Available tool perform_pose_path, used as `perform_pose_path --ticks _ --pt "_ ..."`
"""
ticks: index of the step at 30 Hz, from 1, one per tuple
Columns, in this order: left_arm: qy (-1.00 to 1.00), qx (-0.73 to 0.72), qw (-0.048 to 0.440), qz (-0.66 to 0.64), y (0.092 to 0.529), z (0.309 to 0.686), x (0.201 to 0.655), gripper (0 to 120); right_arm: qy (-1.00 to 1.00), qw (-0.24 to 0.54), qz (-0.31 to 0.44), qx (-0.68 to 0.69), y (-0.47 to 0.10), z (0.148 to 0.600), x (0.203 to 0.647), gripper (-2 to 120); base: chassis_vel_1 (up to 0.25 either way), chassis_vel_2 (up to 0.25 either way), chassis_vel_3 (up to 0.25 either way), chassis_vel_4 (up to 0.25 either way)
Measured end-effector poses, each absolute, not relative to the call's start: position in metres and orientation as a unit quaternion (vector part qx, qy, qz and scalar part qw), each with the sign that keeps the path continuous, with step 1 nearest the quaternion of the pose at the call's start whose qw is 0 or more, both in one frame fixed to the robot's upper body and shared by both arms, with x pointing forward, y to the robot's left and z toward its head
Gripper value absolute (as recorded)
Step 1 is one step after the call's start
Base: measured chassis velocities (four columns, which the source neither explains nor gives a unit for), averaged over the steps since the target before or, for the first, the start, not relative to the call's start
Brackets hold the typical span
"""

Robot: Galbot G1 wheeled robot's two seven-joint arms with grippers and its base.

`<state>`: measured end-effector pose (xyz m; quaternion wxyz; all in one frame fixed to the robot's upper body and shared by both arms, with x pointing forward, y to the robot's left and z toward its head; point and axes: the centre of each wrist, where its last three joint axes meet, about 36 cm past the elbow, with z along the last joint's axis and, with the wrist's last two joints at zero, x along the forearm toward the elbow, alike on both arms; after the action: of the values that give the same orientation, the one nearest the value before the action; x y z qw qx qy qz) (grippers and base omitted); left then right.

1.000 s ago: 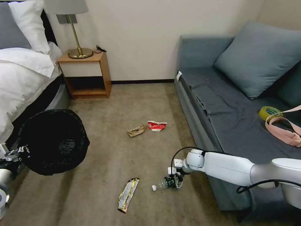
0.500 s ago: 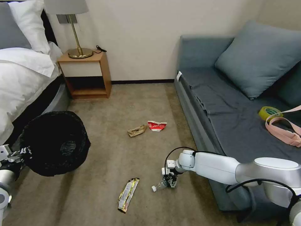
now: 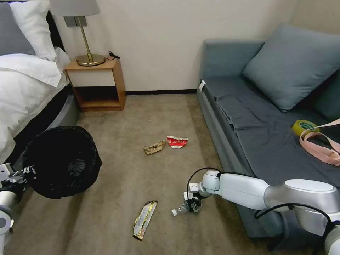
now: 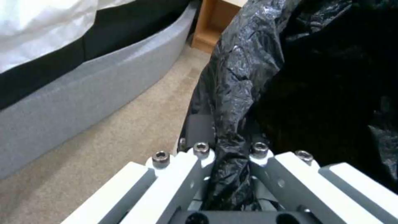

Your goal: Pick up the trash bin, then pick up the garbage on the floor and place it into the trash bin.

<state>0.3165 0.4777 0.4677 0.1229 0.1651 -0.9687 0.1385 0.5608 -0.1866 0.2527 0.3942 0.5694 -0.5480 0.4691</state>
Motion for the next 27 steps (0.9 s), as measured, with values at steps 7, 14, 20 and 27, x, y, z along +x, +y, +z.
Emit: perform_pose_path --ticks 7,14,20,27 --pt "-0.969 0.159 0.128 0.138 0.473 0.464 0.320 2 -0.554 0.397 0.462 0.568 -0.192 0.251 0.558 34 0.000 0.000 0.000 0.000" --pt "-0.969 0.152 0.135 0.139 0.467 0.462 0.327 2 -0.578 0.397 0.457 0.547 -0.211 0.261 0.566 20 0.000 0.000 0.000 0.000" --pt "-0.969 0.141 0.148 0.138 0.460 0.455 0.334 2 -0.646 0.364 0.434 0.512 -0.229 0.314 0.591 19 0.000 0.000 0.000 0.000" --pt "-0.969 0.134 0.158 0.135 0.453 0.445 0.337 2 -0.767 0.251 0.298 0.510 -0.208 0.435 0.624 19 0.000 0.000 0.000 0.000"
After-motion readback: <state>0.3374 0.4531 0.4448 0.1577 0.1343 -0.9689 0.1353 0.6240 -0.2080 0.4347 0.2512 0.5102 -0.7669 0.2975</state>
